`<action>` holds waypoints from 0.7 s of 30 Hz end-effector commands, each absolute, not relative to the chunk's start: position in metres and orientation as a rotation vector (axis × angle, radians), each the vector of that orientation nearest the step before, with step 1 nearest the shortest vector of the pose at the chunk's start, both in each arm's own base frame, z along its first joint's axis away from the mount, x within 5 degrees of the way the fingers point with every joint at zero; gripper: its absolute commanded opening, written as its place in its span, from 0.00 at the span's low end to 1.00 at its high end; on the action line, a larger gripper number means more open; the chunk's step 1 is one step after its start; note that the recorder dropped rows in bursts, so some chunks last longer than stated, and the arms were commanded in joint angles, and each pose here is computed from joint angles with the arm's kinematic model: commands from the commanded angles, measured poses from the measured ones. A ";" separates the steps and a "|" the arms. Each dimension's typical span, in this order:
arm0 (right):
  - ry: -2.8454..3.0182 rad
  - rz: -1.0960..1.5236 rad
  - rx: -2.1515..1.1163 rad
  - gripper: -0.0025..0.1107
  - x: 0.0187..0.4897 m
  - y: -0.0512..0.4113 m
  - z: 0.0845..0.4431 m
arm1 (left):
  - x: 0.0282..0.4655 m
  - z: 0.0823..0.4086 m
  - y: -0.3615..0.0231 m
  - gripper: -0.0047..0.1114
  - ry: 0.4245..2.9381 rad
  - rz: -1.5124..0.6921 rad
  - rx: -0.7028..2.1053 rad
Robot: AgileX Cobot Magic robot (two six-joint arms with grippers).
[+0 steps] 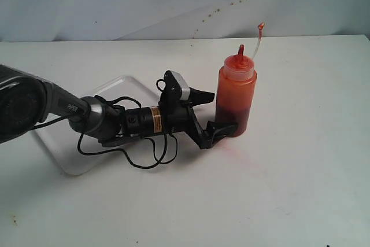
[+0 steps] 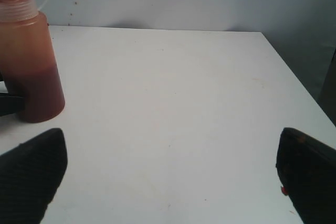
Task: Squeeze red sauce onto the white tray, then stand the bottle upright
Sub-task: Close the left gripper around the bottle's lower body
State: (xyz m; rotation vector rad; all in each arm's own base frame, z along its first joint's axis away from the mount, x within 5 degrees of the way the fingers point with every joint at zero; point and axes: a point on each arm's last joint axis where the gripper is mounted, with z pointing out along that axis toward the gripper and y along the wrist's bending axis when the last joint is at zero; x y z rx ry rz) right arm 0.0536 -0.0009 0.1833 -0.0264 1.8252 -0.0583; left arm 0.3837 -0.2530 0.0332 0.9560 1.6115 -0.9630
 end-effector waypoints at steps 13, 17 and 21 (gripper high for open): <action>1.825 -0.065 -0.022 0.95 0.054 -0.001 0.182 | 0.387 0.026 -0.286 0.94 1.574 -1.033 0.921; 1.825 -0.065 -0.022 0.95 0.054 -0.001 0.182 | 0.387 0.024 -0.286 0.94 1.582 -1.029 0.926; 1.825 -0.065 -0.022 0.95 0.054 -0.001 0.182 | 0.387 0.024 -0.286 0.94 1.582 -1.029 0.926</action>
